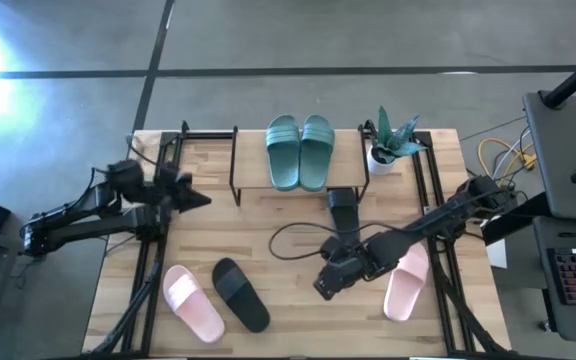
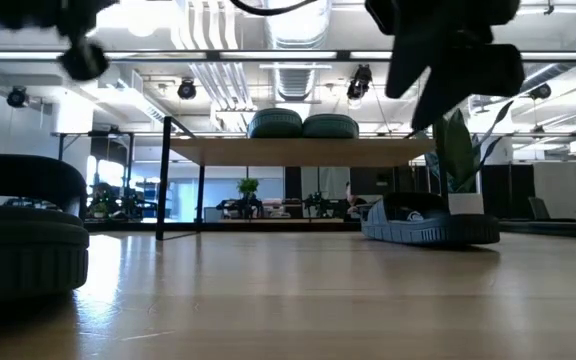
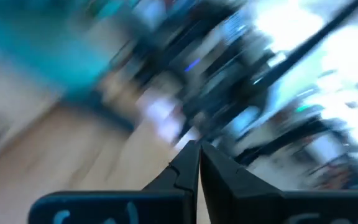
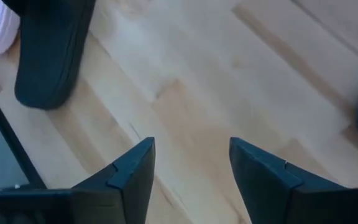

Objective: Pick and place slides into the shelf
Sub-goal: Move the left pink slide to the middle of the table

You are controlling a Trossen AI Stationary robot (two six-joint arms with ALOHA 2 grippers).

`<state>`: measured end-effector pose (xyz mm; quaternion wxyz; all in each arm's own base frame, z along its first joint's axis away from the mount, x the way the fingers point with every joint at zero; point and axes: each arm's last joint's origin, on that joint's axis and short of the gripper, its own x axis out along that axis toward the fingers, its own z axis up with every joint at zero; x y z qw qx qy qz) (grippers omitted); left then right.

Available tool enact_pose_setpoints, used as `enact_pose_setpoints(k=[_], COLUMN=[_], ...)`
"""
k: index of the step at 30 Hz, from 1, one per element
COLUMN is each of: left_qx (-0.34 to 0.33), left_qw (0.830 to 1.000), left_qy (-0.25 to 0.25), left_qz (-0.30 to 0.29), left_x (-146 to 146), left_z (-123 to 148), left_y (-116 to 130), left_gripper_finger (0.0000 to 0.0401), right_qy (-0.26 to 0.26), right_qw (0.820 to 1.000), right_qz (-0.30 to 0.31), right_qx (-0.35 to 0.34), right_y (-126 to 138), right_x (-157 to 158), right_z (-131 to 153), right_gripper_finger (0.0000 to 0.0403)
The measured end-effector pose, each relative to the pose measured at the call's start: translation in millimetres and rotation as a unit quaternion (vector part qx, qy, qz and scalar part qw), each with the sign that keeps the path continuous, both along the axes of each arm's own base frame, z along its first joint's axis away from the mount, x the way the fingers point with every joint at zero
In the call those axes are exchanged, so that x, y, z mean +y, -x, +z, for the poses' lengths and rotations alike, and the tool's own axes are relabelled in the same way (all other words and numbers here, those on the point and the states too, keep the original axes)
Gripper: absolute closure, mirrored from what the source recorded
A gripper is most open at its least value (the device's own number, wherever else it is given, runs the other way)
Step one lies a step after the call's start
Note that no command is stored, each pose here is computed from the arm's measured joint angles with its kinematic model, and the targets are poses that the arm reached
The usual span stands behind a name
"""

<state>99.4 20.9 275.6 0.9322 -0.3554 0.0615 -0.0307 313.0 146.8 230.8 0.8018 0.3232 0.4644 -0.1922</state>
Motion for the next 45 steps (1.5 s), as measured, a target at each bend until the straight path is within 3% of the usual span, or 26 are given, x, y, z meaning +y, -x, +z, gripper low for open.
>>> enact_pose_setpoints(k=[3,5,9,11,14,18,20,24,27,31,37,42,45], left_qx=[-0.095,-0.094,0.024,0.068,0.106,0.182,0.289,0.433,0.456,0.463,0.512,0.544,0.579], left_qw=[0.995,0.995,0.997,0.992,0.981,0.952,0.928,0.883,0.873,0.869,0.834,0.817,0.799], left_qy=[-0.001,0.015,0.073,0.092,0.085,0.058,0.051,0.059,0.093,0.097,0.111,0.075,0.04], left_qz=[-0.012,-0.011,-0.019,-0.057,-0.141,-0.238,-0.231,-0.172,-0.145,-0.142,-0.176,-0.173,-0.158], left_x=[0.5,2.5,6.9,3.2,-13.2,-42.5,-51.9,-59.3,-63.8,-72.6,-92.5,-117.2,-130.6], left_z=[19.9,20.9,-4.1,-13.6,-17.0,-12.2,-25.0,-40.2,-41.4,-41.2,-42.5,-42.5,-47.4], left_y=[-3.4,-9.4,-30.6,-40.8,-51.5,-45.1,-34.4,-15.4,-12.3,-13.2,-11.9,-19.3,-27.3], left_gripper_finger=[0.0401,0.0401,0.0401,0.0401,0.0401,0.0401,0.0401,0.0401,0.0401,0.0401,0.0401,0.0401,0.0401], right_qy=[0.009,0.014,0.018,0.019,0.015,-0.003,-0.004,-0.001,0.003,0.005,0.001,-0.002,0.0], right_qw=[1.0,1.0,1.0,1.0,1.0,1.0,1.0,1.0,1.0,0.999,0.999,0.999,0.999], right_qz=[0.003,0.005,0.001,-0.001,0.0,0.007,0.009,0.009,0.011,0.011,0.011,0.01,0.011], right_qx=[-0.005,-0.004,-0.002,-0.001,0.0,0.009,0.011,0.018,0.025,0.031,0.033,0.034,0.037], right_y=[-3.1,-4.6,-7.1,-7.6,-7.4,-6.2,-5.2,-3.4,-1.4,0.4,2.2,4.2,5.1], right_x=[-4.6,-8.4,-15.4,-17.1,-16.6,-14.6,-13.4,-14.3,-15.1,-15.9,-12.1,-8.4,-8.9], right_z=[1.9,1.8,1.0,0.6,0.6,-0.6,-1.9,-5.9,-10.1,-13.8,-14.1,-14.5,-16.3], right_gripper_finger=[0.0208,0.0208,0.0209,0.0209,0.0209,0.0209,0.0209,0.0209,0.0209,0.0209,0.0209,0.0209,0.0209])
